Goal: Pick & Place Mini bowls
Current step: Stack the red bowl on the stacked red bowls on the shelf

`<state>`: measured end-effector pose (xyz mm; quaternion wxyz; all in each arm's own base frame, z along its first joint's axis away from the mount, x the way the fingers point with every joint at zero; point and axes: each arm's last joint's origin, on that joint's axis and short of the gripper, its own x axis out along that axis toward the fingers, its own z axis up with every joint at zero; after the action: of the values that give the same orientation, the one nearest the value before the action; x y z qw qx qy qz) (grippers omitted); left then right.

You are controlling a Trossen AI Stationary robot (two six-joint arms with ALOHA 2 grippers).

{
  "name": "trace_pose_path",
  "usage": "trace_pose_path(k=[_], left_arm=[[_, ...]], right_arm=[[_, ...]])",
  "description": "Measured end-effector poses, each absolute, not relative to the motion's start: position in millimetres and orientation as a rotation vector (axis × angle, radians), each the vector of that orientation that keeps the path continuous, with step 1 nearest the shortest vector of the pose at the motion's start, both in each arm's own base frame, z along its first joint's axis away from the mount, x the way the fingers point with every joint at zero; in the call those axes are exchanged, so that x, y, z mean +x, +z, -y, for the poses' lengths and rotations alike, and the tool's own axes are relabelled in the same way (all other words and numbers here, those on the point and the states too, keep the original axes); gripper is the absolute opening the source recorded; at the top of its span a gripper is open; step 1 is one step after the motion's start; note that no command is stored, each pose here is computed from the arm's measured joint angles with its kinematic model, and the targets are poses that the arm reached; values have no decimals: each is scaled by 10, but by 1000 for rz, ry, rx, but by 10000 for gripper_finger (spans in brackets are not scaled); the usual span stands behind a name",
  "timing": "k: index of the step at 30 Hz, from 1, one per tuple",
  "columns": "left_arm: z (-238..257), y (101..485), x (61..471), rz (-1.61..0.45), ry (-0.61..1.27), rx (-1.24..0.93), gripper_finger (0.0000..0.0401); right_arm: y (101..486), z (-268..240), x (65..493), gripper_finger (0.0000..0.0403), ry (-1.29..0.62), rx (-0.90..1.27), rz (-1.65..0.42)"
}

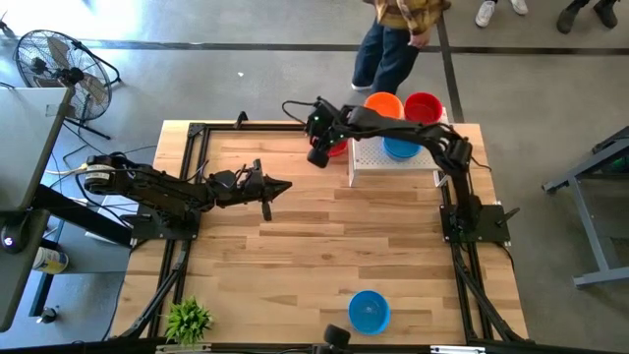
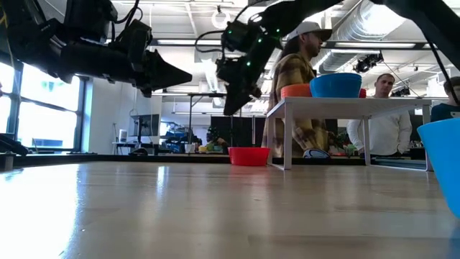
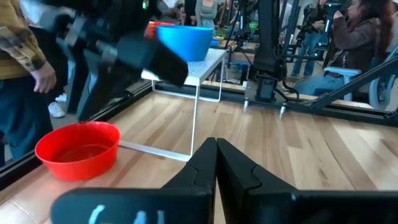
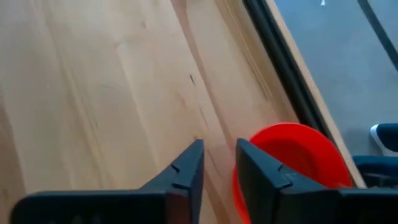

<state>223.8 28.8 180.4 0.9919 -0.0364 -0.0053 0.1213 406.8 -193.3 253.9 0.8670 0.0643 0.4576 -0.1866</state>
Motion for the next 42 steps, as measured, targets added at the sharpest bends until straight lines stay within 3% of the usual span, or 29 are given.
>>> trace_pose_path(k=[8,15,30,42], left_arm=[[-280,1803,2240,9,216,-72,2],[-281,1804,2240,9,217,-72,2],[-280,1808,2240,13,214,-74,2],[-280,1810,2239,15,215,-75,2]], right_arm=[[2201,2014,4173,143,-463,165,-1009],[2007,2076,4212,157,-509,195,-1033],[1756,2180,4242,121,-584,189,-1066],[1664,2184,4243,44,-509,242,-1086]])
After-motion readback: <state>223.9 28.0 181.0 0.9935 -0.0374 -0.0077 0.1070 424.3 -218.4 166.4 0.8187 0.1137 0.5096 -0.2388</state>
